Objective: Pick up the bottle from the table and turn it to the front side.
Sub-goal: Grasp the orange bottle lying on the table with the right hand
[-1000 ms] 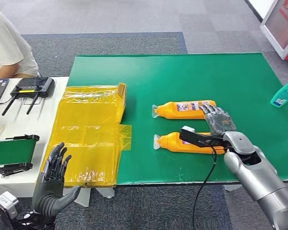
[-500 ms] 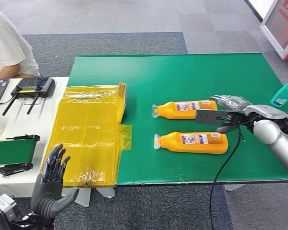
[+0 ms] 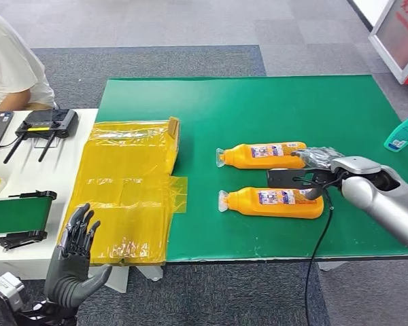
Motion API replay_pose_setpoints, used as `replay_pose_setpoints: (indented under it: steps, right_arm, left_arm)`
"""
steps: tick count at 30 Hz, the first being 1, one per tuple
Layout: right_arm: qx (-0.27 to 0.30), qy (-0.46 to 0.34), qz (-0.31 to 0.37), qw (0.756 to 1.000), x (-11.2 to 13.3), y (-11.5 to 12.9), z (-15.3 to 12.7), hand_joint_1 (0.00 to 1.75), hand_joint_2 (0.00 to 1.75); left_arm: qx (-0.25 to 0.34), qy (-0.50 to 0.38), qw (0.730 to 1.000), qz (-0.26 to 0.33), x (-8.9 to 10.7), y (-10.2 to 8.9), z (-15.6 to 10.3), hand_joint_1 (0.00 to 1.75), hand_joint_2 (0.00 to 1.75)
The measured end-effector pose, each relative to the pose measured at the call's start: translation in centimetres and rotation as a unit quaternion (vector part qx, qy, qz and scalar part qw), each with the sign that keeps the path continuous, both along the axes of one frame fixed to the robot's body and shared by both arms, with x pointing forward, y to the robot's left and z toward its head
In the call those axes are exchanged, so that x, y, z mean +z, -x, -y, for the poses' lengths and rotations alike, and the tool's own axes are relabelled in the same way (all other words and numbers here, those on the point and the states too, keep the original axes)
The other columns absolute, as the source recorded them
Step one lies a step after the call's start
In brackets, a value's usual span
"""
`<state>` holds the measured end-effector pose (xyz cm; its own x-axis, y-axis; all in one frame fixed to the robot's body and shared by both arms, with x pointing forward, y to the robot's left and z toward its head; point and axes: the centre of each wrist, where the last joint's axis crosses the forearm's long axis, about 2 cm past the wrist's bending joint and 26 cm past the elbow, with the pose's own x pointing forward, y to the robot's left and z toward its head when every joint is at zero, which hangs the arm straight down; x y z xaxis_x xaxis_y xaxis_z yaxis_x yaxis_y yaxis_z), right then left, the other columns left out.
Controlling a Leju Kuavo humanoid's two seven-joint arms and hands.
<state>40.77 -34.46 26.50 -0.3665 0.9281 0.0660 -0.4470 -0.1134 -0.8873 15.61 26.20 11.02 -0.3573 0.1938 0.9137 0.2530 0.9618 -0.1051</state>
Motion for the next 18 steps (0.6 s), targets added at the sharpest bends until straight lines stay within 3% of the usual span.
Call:
replay_pose_setpoints:
  steps: [8,18]
  right_arm:
    - [-0.027,-0.015,-0.035,0.999,-4.2,1.5,0.8,0.0,1.75]
    - [-0.047,-0.016,-0.044,0.998,-5.3,2.1,1.3,0.0,1.75]
  left_arm:
    - [-0.001,0.007,1.0,-0.003,-0.1,0.0,-0.1,0.0,1.75]
    - [-0.003,0.011,1.0,-0.005,-0.2,0.0,-0.1,0.0,1.75]
